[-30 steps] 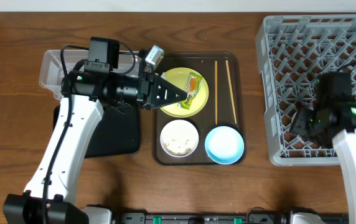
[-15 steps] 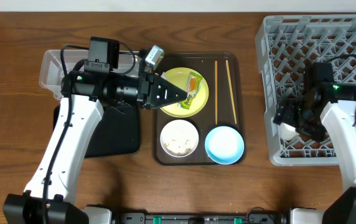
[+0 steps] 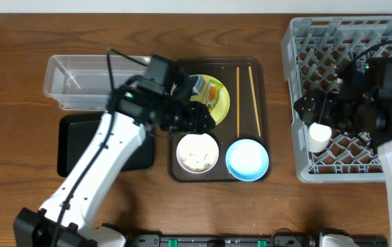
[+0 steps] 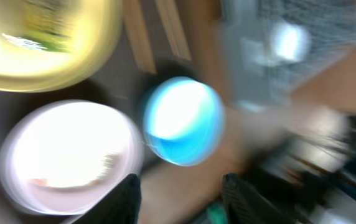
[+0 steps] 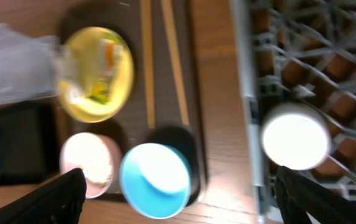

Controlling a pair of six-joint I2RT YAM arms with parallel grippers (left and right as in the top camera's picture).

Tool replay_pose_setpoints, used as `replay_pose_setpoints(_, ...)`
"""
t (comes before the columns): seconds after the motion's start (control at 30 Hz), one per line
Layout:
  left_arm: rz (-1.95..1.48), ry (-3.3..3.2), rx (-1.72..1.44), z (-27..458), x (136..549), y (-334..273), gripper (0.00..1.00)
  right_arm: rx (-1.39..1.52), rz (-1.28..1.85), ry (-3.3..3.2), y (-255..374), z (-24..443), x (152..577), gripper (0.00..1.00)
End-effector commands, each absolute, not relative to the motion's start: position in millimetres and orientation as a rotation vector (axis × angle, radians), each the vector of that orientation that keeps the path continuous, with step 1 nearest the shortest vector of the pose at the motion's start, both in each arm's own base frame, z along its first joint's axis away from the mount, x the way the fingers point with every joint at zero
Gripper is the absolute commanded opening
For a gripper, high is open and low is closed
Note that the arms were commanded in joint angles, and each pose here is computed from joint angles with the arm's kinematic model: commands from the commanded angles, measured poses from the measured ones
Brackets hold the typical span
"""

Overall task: Sort waste into correct bins and load items into the dishwasher rack
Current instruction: 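Carry the white cup with the right gripper into the grey rack, then grasp the snack wrapper with the left gripper and drop it in the clear bin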

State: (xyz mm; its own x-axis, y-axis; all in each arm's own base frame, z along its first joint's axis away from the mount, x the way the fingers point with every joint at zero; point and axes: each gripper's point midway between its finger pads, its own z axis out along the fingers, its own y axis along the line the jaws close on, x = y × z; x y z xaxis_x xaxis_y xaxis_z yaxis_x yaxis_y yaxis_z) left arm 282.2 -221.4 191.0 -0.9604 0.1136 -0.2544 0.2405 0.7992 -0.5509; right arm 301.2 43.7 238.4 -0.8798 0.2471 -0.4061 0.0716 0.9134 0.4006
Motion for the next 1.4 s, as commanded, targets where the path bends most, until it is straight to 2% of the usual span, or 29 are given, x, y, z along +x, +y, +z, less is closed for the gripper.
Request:
replay_pose_setpoints(0.0, -0.276, 2.68, 0.093, 174.8, 330.4, -169.2, 0.5, 0.159, 0.636, 2.569, 56.8, 253.4, 297.9, 0.96)
replay_pose_setpoints(0.17, -0.259, 2.54, 0.175, 166.5, 377.8, -191.1, 0.57, 0.157, 0.641, 2.572, 57.7, 252.8, 296.5, 0.97)
replay_pose_setpoints(0.27, -0.212, 2.539, 0.302, 132.1, 399.1, -202.1, 0.58, 0.156, 0.643, 2.577, 58.4, 252.2, 295.4, 0.98)
replay_pose_setpoints(0.37, -0.193, 2.591, 0.318, 90.5, 409.5, -208.6, 0.58, 0.139, 0.651, 2.598, 63.8, 250.2, 290.8, 0.98)
replay_pose_setpoints(0.53, -0.267, 2.621, 0.346, 48.6, 419.0, -226.3, 0.58, 0.13, 0.652, 2.622, 67.3, 246.3, 286.8, 0.98)
replay_pose_setpoints(0.7, -0.264, 2.689, 0.36, 7.1, 416.3, -228.6, 0.55, 0.128, 0.649, 2.624, 67.6, 245.9, 286.4, 0.98)
replay_pose_setpoints(0.77, -0.338, 2.724, 0.383, -2.8, 408.3, -236.8, 0.42, 0.128, 0.649, 2.624, 67.6, 245.9, 286.5, 0.98)
replay_pose_setpoints(0.9, -0.485, 2.718, 0.417, 8.6, 400.6, -253.1, 0.11, 0.131, 0.638, 2.624, 66.2, 245.5, 286.9, 0.98)
replay_pose_setpoints(0.93, -0.495, 2.705, 0.414, 15.8, 401.9, -253.4, 0.07, 0.133, 0.633, 2.625, 65.6, 245.3, 287.0, 0.98)
replay_pose_setpoints(1.17, -0.473, 2.542, 0.323, 116.8, 418.3, -226.0, 0.06, 0.139, 0.604, 2.629, 62.3, 243.8, 287.5, 0.98)
replay_pose_setpoints(1.37, -0.139, 2.486, 0.05, 158.7, 435.7, -122.1, 0.06, 0.14, 0.605, 2.629, 62.2, 243.9, 287.6, 0.98)
